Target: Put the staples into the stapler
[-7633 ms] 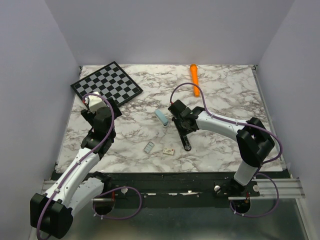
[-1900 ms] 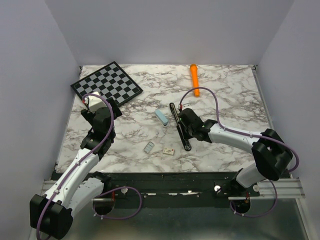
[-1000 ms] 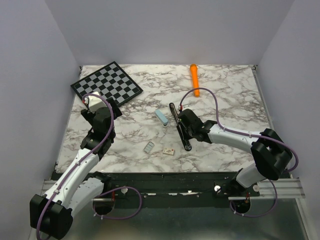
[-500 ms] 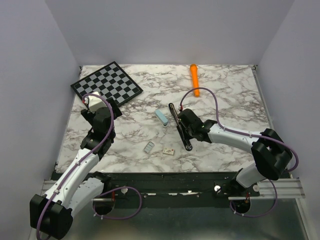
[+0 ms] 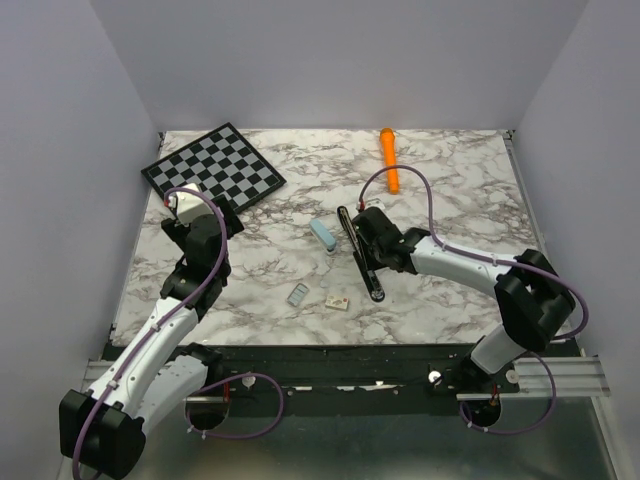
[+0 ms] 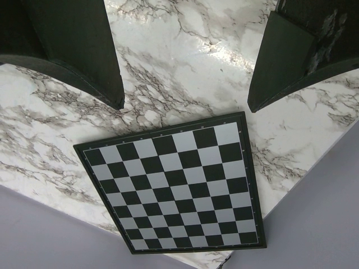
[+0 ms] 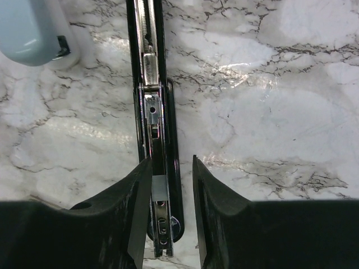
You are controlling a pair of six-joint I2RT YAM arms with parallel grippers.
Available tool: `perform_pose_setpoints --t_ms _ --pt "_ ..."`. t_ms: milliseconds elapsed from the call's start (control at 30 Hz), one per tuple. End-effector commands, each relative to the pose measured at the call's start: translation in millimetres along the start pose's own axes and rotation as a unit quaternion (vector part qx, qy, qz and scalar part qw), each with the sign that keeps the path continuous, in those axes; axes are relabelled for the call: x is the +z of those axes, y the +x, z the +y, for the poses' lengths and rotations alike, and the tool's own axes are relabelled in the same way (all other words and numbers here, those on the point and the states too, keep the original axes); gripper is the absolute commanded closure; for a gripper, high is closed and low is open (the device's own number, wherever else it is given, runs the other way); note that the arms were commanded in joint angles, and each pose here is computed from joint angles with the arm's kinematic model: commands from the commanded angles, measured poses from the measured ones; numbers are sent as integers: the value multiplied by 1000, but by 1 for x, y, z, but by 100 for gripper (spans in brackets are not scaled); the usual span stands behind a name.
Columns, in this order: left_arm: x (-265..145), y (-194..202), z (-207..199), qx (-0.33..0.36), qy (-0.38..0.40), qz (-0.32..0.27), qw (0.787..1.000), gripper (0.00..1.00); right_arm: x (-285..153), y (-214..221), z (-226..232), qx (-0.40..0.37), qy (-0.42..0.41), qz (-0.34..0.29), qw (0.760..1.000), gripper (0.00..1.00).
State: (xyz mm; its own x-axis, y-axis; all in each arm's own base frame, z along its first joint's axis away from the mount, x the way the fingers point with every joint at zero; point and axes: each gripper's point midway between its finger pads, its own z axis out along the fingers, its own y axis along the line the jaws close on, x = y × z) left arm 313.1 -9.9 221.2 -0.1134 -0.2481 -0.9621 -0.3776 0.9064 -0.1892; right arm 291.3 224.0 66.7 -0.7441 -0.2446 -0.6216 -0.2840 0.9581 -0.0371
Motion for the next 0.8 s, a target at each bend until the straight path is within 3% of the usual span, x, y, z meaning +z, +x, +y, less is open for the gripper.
perform_pose_setpoints --t_ms 0,767 --pt "-2 -9 -3 -13 10 -12 1000 1 7 16 -6 -2 18 36 999 57" --pt "-2 -7 -5 -16 15 -8 1000 1 -22 81 -9 24 -9 133 991 57"
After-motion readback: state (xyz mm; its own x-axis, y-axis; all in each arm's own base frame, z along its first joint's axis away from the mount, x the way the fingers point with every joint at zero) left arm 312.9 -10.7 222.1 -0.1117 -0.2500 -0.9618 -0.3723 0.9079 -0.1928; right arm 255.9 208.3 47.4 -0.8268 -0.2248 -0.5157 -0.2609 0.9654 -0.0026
